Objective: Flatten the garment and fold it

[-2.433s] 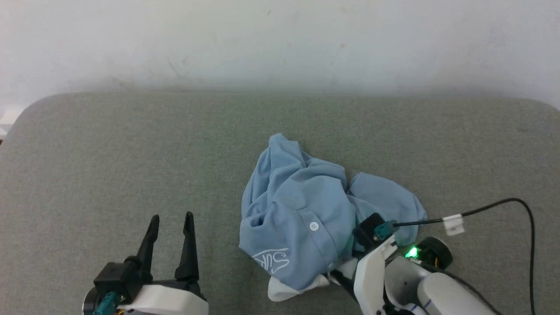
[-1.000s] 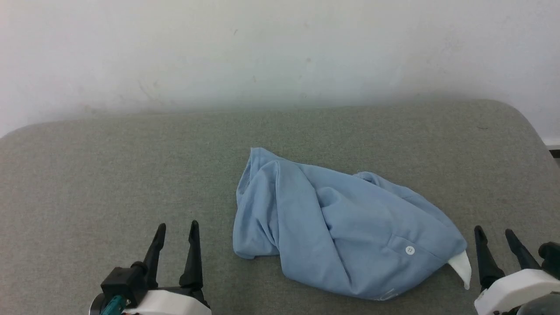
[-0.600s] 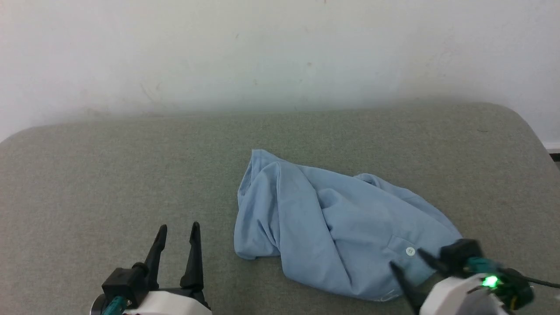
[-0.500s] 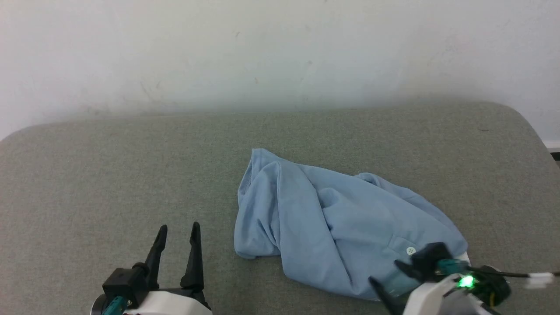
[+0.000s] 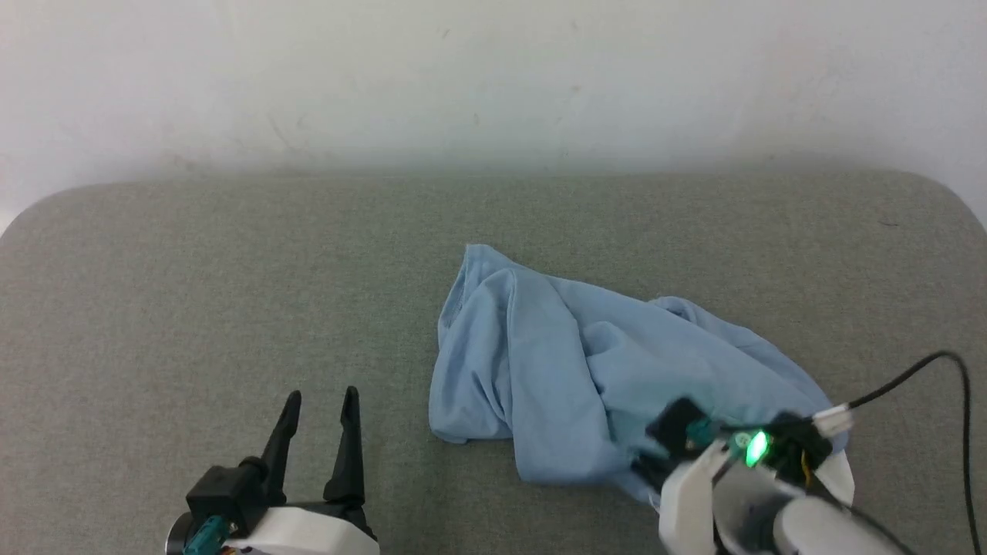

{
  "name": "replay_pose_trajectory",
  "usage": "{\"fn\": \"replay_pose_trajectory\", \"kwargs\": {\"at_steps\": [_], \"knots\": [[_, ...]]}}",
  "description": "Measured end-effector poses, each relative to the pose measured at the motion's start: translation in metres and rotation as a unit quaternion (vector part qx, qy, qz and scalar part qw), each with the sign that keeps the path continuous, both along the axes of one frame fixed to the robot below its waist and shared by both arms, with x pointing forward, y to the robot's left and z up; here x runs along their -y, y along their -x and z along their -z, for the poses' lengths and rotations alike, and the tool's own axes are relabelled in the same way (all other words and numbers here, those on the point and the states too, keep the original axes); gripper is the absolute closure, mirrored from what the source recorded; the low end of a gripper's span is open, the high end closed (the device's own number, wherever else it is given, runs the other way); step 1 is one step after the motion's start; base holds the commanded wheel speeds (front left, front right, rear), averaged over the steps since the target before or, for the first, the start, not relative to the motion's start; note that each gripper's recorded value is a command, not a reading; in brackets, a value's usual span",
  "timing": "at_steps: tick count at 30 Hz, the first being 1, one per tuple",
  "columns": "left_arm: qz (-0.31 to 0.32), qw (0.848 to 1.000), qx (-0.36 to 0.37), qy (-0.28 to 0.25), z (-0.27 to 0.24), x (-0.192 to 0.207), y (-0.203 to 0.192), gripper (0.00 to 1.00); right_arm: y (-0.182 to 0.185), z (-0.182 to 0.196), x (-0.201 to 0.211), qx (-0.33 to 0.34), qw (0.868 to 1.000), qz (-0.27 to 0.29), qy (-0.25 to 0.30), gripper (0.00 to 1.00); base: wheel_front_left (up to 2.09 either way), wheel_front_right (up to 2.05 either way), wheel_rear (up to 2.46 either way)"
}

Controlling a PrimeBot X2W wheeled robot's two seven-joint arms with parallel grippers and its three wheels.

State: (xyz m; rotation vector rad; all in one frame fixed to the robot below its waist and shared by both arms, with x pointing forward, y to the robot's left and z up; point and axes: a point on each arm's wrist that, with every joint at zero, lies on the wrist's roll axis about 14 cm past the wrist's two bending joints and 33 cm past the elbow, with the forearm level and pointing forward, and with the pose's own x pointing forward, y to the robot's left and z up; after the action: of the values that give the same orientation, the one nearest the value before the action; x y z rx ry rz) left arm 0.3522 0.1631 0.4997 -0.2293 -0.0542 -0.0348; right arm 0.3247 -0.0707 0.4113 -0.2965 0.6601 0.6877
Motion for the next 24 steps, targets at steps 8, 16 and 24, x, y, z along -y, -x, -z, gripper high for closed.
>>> {"fn": "replay_pose_trajectory", "kwargs": {"at_steps": [8,16,24], "knots": [[0.003,1.000,-0.002,0.001,0.001,0.002,-0.003,0.00,-0.084,-0.078,0.053,0.152,0.974,0.138,-0.093,1.00,0.00,0.00,0.00],[0.012,1.000,-0.003,0.004,0.002,0.008,-0.005,0.00,-0.088,-0.045,0.185,0.118,0.918,0.364,-0.107,1.00,0.00,0.00,0.00],[0.013,1.000,-0.007,0.005,0.005,0.009,-0.007,0.00,-0.044,0.007,0.224,0.077,0.875,0.464,-0.113,0.00,0.00,0.00,0.00]]}}
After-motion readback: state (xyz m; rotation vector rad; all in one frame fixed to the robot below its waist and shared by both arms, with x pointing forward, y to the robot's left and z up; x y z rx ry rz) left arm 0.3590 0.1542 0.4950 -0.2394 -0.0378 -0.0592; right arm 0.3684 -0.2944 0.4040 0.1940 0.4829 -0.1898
